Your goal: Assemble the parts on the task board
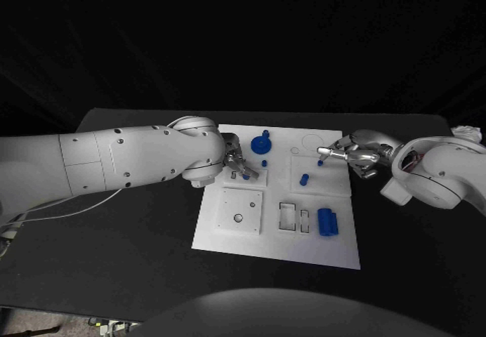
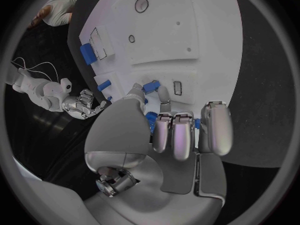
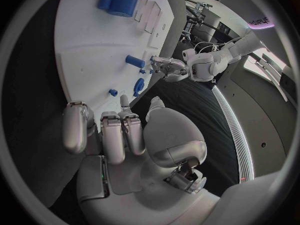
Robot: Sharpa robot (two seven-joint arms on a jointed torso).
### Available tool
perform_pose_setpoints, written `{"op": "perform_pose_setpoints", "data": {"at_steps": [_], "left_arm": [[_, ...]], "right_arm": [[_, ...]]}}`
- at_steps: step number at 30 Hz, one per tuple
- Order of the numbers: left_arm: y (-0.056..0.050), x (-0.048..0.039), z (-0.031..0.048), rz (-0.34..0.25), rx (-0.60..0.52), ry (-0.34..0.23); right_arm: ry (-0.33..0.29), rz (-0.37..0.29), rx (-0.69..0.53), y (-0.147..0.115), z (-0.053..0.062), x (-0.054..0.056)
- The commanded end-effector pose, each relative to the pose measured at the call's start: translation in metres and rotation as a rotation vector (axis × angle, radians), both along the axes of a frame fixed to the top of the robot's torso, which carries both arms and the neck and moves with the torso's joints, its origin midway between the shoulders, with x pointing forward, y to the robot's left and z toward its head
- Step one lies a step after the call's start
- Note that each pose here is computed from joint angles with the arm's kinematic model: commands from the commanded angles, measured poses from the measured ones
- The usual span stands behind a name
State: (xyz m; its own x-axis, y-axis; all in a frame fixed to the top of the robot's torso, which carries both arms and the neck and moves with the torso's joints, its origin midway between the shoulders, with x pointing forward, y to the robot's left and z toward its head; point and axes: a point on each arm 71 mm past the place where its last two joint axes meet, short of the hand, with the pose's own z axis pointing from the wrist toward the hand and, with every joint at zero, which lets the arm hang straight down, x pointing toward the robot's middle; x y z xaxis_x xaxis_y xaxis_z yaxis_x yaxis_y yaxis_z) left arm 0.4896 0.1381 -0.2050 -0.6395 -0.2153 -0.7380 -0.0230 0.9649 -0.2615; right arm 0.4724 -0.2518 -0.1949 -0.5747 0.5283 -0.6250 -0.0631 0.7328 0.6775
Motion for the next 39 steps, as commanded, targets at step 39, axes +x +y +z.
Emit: {"op": "perform_pose_setpoints", "data": {"at_steps": [39], "left_arm": [[0.0011, -0.0027, -0.0025, -0.020, -0.066, 0.037]], "right_arm": [[0.014, 0.014, -0.004, 0.0009, -0.0021, -0.0005]]}}
